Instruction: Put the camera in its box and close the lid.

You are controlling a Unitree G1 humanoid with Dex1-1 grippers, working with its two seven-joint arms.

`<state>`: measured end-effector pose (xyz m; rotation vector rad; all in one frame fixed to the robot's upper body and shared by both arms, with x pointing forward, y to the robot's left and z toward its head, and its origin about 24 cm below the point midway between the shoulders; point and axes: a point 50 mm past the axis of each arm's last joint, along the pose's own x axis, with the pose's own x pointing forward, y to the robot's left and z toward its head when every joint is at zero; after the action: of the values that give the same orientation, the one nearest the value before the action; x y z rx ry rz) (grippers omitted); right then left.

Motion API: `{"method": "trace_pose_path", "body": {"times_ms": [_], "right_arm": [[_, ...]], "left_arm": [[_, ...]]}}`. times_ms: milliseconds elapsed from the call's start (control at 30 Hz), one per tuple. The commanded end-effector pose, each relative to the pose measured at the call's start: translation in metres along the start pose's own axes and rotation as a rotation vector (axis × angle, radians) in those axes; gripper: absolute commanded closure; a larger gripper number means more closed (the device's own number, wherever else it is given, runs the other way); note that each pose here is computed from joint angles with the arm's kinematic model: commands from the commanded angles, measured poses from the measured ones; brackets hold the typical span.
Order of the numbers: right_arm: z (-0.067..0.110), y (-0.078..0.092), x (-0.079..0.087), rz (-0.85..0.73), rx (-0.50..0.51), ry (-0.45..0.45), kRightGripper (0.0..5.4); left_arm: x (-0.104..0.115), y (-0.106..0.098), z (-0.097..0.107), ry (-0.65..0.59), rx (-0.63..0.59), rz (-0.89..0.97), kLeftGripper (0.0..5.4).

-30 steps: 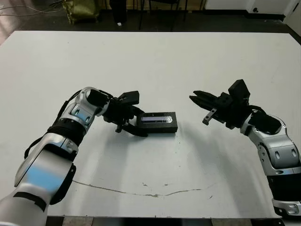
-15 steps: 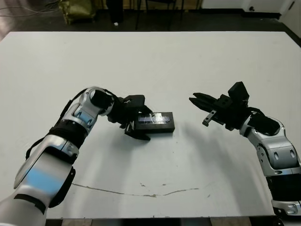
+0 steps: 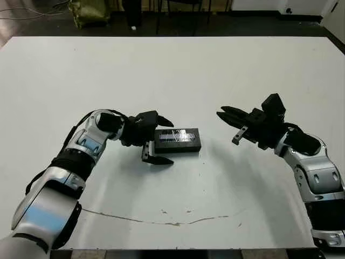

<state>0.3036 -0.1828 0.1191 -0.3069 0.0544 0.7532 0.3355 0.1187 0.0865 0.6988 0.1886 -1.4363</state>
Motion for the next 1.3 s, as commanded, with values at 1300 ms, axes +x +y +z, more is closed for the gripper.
{"method": "trace_pose_path", "body": {"times_ms": [1300], "right_arm": [[-0.007,0.003,0.001,0.006,0.021,0.019,5.40]], "left_arm": [[-0.009,-0.043,0.018,-0.366,-0.270,0.871,1.87]]}}
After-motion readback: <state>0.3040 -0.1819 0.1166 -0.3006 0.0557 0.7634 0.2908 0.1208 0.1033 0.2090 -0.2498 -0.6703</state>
